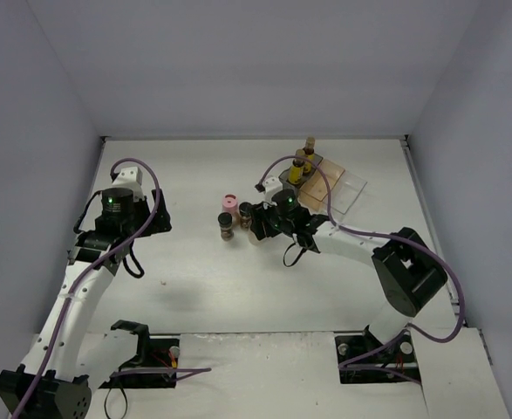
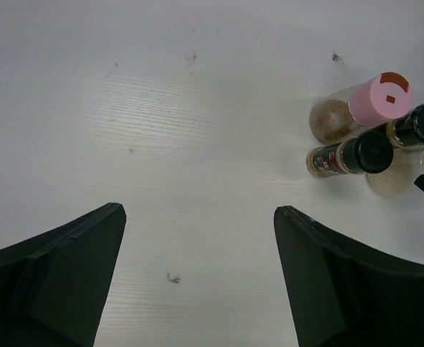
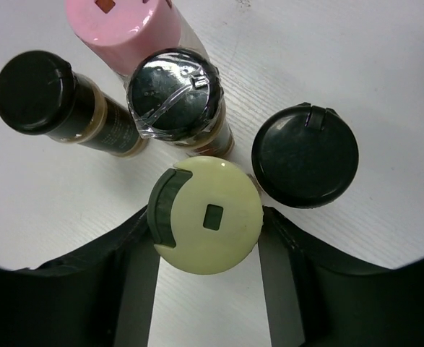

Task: Organize the condiment bottles

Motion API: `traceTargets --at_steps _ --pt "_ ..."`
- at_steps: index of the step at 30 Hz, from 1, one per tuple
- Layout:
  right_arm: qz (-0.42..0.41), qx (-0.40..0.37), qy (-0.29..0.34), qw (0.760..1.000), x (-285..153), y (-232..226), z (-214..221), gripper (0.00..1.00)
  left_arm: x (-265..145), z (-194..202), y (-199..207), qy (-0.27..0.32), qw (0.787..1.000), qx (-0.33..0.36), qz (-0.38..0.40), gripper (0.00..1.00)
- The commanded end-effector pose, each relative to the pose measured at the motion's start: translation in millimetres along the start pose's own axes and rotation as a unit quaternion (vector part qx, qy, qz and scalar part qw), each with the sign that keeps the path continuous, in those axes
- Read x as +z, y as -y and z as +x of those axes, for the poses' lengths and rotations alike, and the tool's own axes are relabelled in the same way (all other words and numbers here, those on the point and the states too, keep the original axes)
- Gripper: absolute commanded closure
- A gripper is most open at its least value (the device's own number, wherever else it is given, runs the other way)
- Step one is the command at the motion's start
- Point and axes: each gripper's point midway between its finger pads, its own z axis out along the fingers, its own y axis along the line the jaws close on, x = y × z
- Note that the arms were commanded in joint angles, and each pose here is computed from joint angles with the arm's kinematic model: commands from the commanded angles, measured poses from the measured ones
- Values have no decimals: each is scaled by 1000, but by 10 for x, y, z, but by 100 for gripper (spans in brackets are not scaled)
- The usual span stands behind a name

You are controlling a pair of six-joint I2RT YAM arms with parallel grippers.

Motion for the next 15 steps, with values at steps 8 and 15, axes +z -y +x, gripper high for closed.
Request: traceTargets --at_steps 8,15 --pt "15 -11 45 999 -351 9 -279 91 -38 -179 30 32 999 -8 6 15" --pt "78 -11 114 990 -1068 183 -859 94 -37 -182 33 32 999 -9 7 14"
